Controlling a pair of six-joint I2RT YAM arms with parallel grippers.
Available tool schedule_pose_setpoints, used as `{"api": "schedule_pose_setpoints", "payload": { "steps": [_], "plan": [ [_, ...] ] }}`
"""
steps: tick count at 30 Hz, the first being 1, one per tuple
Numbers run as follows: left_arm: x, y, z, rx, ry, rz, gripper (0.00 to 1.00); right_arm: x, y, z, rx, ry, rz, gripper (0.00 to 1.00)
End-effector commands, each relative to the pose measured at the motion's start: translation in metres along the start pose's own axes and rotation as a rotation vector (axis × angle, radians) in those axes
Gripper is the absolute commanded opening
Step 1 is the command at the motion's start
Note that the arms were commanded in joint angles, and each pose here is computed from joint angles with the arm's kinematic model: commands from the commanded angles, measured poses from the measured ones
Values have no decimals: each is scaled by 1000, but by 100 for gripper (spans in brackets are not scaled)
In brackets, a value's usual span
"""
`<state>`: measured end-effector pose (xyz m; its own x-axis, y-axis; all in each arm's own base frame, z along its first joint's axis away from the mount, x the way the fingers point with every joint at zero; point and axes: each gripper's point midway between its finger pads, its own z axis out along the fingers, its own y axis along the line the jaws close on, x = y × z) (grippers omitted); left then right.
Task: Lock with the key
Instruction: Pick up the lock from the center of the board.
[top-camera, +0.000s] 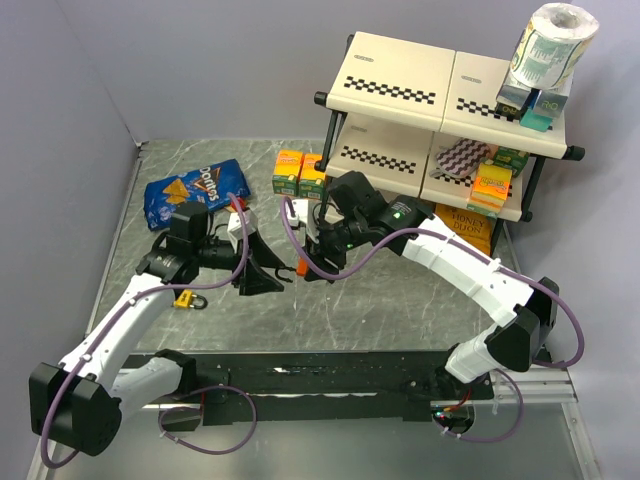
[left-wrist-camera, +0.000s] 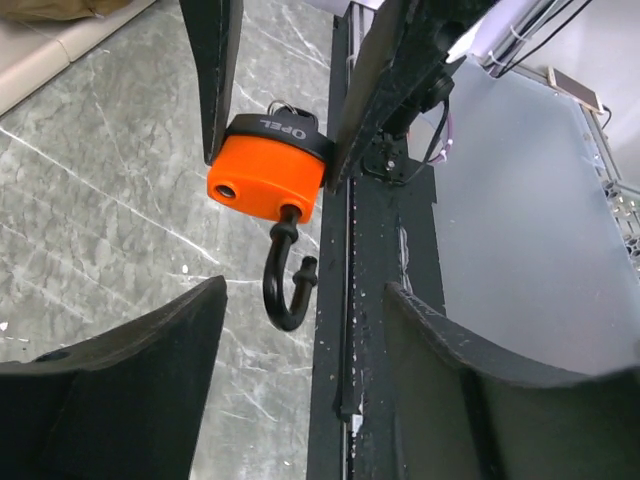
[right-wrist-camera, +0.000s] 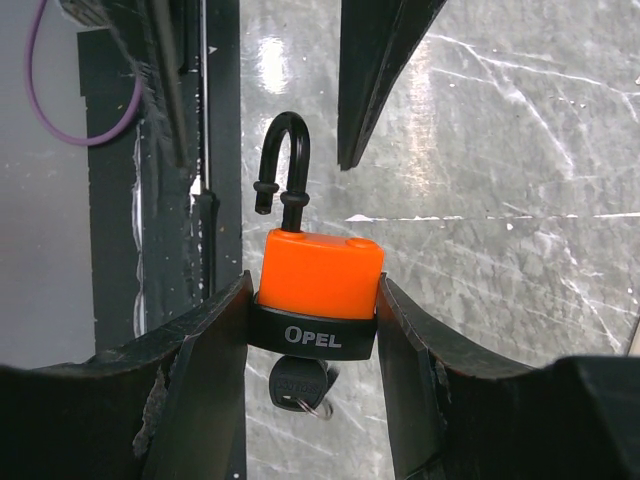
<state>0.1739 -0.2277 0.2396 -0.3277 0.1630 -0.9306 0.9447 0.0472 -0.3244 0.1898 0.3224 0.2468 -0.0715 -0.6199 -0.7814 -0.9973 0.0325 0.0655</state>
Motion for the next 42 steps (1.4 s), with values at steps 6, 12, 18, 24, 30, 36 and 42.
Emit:
{"api": "schedule_pose_setpoints", "payload": {
  "steps": [6, 12, 18, 24, 30, 36, 42],
  "plan": [
    [-12, 0, 4, -6, -18, 27, 37, -28, 22, -21, -22, -104, -87, 0],
    [-16, 0, 4, -22, -31, 10, 1, -28, 27, -22, -42, -114, -76, 4],
    [-34, -11, 1, -4, -71, -55, 1, -36, 18, -42, -6, -159, 50, 99],
    [-54, -20, -2, 8, -115, -76, 1, -39, 6, -70, 54, -251, 95, 100],
    [-72, -28, -4, 10, -164, -97, 1, -35, 29, -78, 22, -313, -6, 100],
    [-82, -38, -3, 23, -183, -86, 1, -48, 24, -77, 0, -328, -79, 100],
    [-92, -43, -4, 15, -217, -90, 1, -51, 36, -65, -69, -316, -170, 99]
  ]
}}
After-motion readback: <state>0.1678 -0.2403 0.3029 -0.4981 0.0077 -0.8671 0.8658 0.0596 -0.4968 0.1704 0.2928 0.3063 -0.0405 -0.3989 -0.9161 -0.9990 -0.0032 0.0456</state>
